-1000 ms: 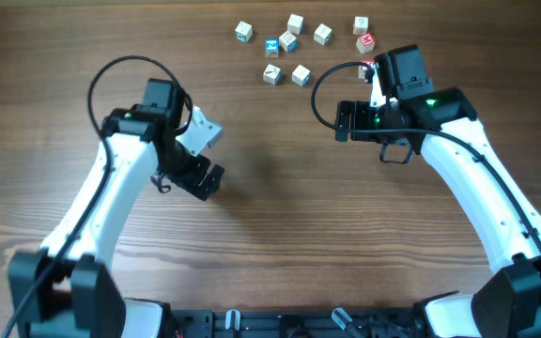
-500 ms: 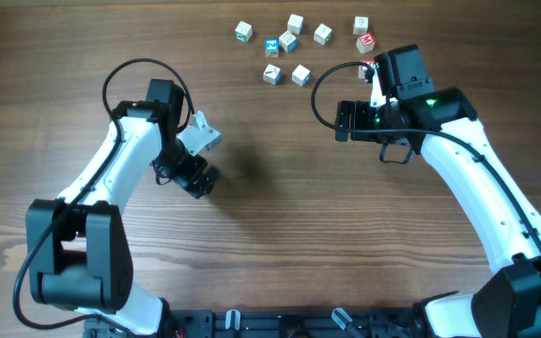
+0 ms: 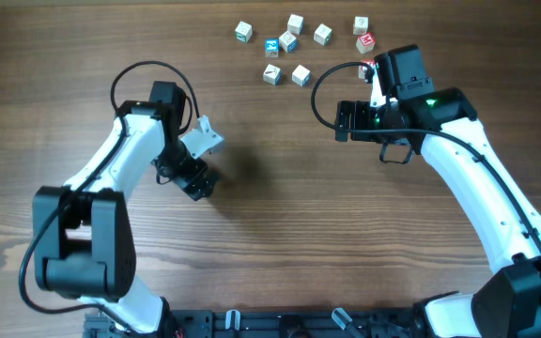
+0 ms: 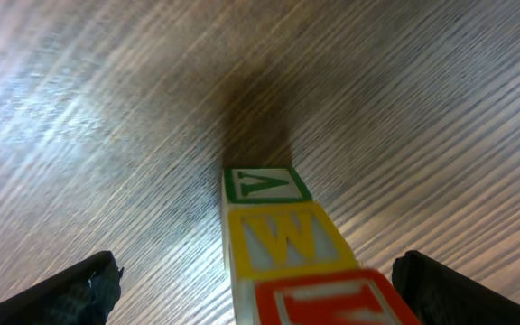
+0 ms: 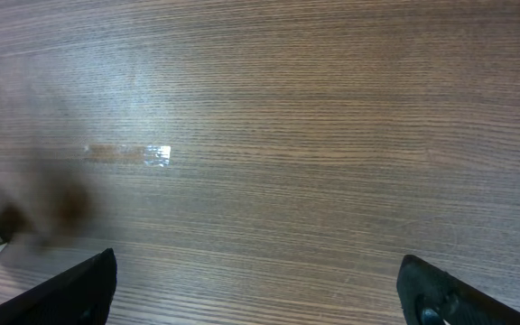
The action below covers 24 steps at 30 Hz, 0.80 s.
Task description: Form a tower
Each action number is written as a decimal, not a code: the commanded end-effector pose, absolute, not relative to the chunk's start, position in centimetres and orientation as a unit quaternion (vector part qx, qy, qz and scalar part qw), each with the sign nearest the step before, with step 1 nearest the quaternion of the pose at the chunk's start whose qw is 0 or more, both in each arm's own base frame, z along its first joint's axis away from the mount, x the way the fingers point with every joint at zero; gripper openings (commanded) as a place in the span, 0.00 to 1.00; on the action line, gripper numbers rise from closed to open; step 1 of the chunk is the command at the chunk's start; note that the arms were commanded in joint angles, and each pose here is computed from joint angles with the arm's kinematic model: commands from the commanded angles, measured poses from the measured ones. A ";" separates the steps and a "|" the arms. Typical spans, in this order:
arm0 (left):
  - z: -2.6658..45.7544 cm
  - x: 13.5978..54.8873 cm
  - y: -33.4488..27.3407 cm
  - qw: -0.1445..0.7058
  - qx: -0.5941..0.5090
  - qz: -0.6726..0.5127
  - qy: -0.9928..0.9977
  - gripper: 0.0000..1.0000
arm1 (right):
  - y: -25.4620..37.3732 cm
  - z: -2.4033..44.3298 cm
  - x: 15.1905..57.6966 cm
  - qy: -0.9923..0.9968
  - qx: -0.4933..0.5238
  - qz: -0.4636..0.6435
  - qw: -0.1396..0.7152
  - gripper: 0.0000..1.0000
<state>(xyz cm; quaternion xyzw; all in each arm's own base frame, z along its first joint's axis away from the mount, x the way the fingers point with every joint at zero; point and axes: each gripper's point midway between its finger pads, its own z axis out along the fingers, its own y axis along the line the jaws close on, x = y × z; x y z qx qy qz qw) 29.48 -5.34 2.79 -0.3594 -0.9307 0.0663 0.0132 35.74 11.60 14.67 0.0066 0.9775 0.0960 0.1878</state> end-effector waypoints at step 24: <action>1.4 29.3 -5.1 0.048 -0.390 0.029 -0.919 0.90 | 11.4 14.6 35.7 0.978 -0.003 0.086 0.192 1.00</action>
